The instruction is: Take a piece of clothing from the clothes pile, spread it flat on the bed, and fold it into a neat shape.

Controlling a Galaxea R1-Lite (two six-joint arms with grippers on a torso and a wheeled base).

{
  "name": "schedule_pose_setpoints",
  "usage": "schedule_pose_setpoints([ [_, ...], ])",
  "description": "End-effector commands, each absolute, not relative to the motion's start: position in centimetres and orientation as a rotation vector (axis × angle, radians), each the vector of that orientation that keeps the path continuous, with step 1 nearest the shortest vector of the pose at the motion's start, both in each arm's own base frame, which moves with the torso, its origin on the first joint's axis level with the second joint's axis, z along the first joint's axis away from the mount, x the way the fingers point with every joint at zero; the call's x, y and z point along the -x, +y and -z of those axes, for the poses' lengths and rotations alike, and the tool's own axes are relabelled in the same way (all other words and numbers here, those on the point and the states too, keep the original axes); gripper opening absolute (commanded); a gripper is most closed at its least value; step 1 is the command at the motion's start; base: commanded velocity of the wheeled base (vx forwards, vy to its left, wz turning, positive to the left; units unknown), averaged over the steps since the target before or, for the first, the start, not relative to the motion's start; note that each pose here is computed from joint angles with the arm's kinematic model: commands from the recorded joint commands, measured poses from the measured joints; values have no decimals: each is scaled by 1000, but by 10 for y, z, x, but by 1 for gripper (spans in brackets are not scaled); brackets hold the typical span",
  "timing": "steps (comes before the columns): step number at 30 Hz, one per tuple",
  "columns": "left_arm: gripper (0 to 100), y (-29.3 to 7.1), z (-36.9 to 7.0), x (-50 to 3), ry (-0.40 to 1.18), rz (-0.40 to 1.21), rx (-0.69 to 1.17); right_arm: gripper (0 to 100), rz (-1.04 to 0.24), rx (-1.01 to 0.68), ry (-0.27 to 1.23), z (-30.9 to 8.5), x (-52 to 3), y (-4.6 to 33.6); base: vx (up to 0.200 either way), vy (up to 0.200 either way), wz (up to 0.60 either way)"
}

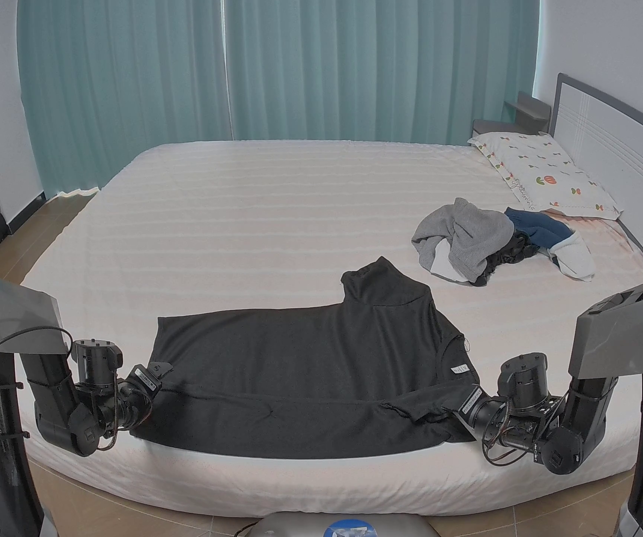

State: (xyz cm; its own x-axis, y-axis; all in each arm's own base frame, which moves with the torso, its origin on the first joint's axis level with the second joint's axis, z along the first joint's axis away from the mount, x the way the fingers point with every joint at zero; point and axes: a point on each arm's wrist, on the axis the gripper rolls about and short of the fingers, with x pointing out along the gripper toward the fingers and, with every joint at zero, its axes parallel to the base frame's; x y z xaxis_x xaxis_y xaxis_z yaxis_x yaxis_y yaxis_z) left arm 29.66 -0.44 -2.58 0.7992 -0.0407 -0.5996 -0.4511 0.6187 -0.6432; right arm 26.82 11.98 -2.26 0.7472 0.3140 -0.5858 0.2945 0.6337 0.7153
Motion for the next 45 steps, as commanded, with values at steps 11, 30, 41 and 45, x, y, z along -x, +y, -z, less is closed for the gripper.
schedule_pose_setpoints([
  [11,100,-4,26,-297,614,-259,885,0,-19,-813,664,3,-257,131,0,0,0],
  [30,100,-5,26,-298,612,-259,885,0,-63,-829,705,-27,-245,127,0,0,0],
  [41,100,-4,25,-299,608,-258,891,100,-26,-720,833,-13,-233,126,0,0,0],
  [45,100,-4,25,-299,608,-258,891,100,-29,-666,835,-10,-233,123,0,0,0],
])
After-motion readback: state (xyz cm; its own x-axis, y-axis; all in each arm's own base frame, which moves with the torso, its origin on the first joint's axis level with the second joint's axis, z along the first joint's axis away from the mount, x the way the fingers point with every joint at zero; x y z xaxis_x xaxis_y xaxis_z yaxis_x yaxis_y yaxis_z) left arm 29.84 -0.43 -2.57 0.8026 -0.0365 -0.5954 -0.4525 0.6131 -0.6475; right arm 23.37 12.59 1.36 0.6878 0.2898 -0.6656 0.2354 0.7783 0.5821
